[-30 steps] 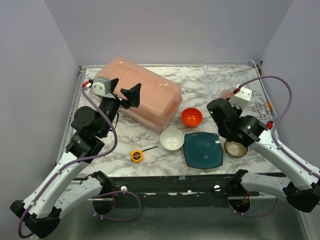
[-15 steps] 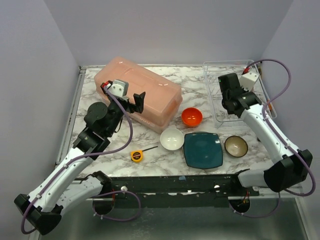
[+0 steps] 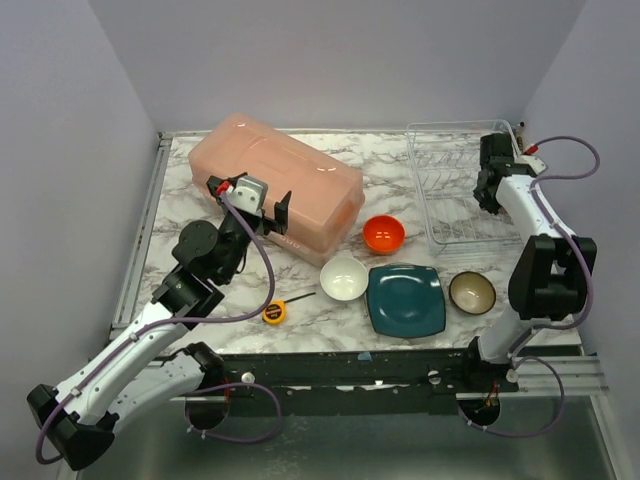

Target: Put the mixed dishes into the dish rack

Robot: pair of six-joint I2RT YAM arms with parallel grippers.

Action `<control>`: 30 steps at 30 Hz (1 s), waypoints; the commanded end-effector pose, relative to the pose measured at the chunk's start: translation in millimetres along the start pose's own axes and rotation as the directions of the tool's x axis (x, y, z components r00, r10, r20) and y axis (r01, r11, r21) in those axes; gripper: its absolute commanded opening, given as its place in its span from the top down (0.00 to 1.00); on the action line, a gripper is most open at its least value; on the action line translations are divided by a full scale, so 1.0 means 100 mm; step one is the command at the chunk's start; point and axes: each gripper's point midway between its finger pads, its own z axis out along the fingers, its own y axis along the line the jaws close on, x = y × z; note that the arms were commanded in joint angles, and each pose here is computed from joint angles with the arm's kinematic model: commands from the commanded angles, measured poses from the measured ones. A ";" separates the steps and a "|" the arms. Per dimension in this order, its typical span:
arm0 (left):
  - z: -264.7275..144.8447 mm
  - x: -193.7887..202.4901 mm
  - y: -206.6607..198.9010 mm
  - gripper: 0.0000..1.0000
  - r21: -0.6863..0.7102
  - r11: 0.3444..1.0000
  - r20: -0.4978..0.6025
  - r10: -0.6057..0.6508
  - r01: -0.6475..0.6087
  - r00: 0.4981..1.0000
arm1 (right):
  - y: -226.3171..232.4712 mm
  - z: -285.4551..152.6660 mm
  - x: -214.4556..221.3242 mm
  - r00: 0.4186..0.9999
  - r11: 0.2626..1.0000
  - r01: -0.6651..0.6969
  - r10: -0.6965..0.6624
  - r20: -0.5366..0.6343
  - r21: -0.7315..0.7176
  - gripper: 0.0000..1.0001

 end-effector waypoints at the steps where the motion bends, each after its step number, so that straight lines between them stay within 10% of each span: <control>1: 0.05 -0.01 0.06 0.07 -0.035 0.998 0.009 0.044 -0.044 0.999 | 0.20 0.23 -0.23 0.989 0.988 -0.145 0.146 0.014 -0.046 0.99; 30: 0.19 0.17 0.15 0.07 -0.044 0.999 -0.037 0.024 -0.026 0.999 | 0.37 1.01 -0.34 0.975 0.974 -0.223 0.223 0.003 0.033 0.99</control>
